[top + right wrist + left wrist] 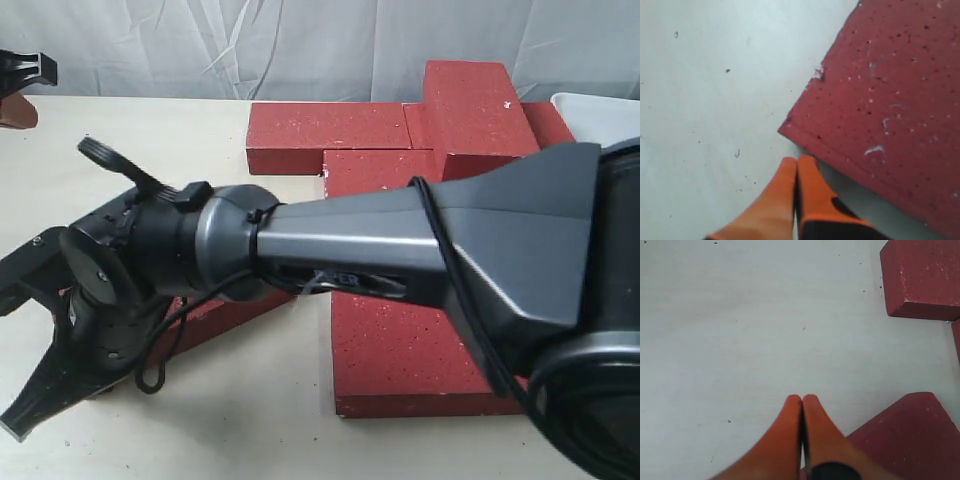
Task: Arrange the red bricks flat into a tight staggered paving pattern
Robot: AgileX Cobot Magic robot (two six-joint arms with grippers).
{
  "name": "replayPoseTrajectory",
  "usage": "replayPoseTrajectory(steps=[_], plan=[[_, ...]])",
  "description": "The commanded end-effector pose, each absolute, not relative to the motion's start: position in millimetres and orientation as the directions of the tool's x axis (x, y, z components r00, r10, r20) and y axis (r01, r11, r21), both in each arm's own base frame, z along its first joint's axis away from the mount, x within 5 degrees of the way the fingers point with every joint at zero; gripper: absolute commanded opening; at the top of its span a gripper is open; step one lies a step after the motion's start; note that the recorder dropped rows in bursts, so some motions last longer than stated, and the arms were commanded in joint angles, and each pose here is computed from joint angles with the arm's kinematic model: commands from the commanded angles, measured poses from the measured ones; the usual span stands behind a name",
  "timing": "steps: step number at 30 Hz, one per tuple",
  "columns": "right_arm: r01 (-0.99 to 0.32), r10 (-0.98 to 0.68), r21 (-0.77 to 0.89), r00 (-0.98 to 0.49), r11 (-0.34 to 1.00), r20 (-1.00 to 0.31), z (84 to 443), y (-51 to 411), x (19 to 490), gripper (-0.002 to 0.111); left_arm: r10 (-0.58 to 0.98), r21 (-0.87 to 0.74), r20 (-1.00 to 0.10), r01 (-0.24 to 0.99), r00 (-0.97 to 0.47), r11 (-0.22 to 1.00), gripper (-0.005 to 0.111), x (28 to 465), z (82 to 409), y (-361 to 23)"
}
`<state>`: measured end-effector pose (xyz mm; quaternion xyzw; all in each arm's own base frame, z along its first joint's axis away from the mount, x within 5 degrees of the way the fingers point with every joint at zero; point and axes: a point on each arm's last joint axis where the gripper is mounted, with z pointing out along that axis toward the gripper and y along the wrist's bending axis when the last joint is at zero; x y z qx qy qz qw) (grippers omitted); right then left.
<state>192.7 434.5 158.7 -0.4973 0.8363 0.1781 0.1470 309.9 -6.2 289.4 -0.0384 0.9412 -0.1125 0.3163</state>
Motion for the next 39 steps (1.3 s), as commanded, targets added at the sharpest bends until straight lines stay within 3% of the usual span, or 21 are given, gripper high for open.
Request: replayPoseTrajectory(steps=[1,5,12,19,39], plan=[[-0.902,-0.810,0.108,-0.425,0.419,-0.404,199,426,193,-0.001,-0.142,-0.235,-0.596,0.002,-0.791,0.972,0.000,311,290,-8],[-0.836,-0.733,0.106,-0.526,0.538,-0.432,224,400,229,-0.001,-0.138,-0.231,-0.596,0.004,-0.791,0.973,0.000,311,290,-7],[-0.656,-0.559,0.129,-0.716,0.744,-0.418,210,344,315,-0.001,-0.142,-0.234,-0.599,0.002,-0.788,0.972,0.000,311,290,-7],[-0.602,-0.531,0.131,-0.771,0.788,-0.351,172,341,328,-0.001,-0.141,-0.225,-0.597,-0.004,-0.789,0.974,0.000,310,284,-6],[-0.550,-0.537,0.029,-0.824,0.834,-0.180,165,308,337,-0.001,-0.119,-0.202,-0.573,0.000,-0.811,0.979,0.000,306,275,-5]])
